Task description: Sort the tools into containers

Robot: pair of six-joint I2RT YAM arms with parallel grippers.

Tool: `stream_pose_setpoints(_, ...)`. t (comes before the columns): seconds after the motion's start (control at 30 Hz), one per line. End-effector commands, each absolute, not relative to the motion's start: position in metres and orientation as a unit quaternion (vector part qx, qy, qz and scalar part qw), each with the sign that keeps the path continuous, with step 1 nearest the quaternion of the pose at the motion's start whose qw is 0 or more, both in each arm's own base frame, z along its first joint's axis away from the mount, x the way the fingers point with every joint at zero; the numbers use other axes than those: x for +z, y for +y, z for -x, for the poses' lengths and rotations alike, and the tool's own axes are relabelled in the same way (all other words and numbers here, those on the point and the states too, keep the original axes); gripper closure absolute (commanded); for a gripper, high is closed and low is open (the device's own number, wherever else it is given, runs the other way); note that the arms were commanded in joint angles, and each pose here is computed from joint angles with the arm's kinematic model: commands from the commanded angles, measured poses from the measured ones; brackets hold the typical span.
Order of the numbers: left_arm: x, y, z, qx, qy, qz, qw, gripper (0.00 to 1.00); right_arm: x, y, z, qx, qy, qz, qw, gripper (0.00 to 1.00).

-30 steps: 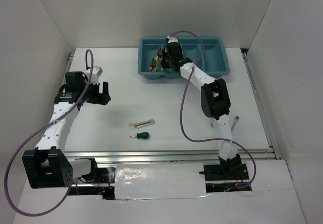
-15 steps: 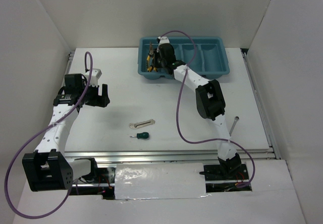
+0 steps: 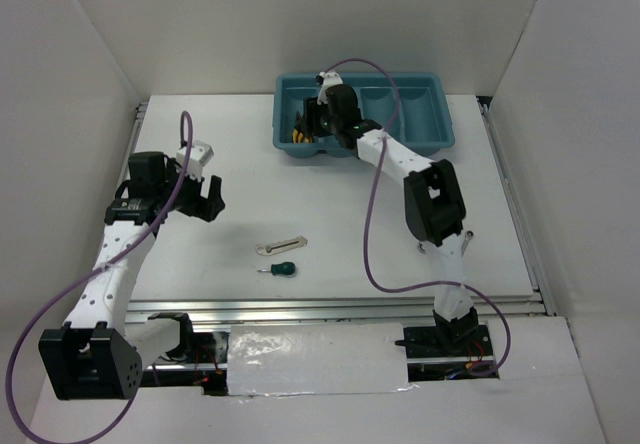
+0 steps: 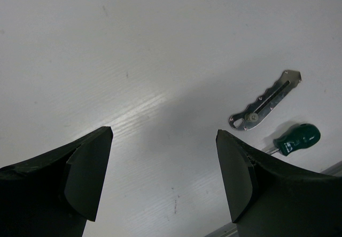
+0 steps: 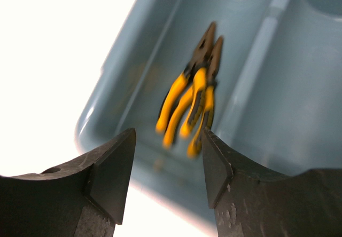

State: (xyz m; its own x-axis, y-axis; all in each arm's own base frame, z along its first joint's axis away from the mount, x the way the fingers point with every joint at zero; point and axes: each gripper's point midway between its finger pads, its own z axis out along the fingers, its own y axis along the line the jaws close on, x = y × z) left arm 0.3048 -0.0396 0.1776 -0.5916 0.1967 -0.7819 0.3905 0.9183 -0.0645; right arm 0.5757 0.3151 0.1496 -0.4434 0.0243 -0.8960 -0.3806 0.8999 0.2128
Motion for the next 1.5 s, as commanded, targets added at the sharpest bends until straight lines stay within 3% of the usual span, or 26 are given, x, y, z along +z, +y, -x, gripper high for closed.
stream_pose_setpoints(0.0, 0.184, -0.06, -0.3, -0.119, 0.849, -0.257, 0.447, 0.08, 0.297, 0.3, -0.533, 0.254, 0.738, 0.171, 0.601, 0.39)
stream_pose_setpoints(0.13, 0.173, -0.088, -0.289, -0.134, 0.828, -0.327, 0.436, 0.08, 0.291, 0.27, -0.489, 0.238, 0.762, 0.217, 0.562, 0.39)
stream_pose_setpoints(0.27, 0.151, -0.125, -0.269, -0.143, 0.797, -0.433, 0.396, 0.09, 0.249, 0.221, -0.452, 0.203, 0.805, 0.216, 0.515, 0.38)
stream_pose_setpoints(0.57, 0.114, -0.193, -0.228, -0.166, 0.723, -0.591, 0.316, 0.04, 0.225, 0.131, -0.399, 0.154, 0.839, 0.161, 0.497, 0.12)
stream_pose_setpoints(0.7, 0.095, -0.21, -0.214, -0.162, 0.697, -0.638, 0.284, 0.02, 0.226, 0.104, -0.396, 0.145, 0.845, 0.13, 0.498, 0.11)
stream_pose_setpoints(0.93, 0.059, -0.223, -0.207, -0.163, 0.696, -0.663, 0.223, 0.07, 0.225, 0.061, -0.395, 0.139, 0.852, 0.069, 0.5, 0.11)
stream_pose_setpoints(1.27, 0.035, -0.23, -0.217, -0.133, 0.701, -0.667, 0.214, 0.17, 0.226, 0.036, -0.394, 0.136, 0.852, 0.028, 0.505, 0.11)
stream_pose_setpoints(1.47, 0.043, -0.236, -0.224, -0.127, 0.696, -0.665, 0.241, 0.33, 0.221, 0.029, -0.391, 0.127, 0.853, 0.018, 0.506, 0.12)
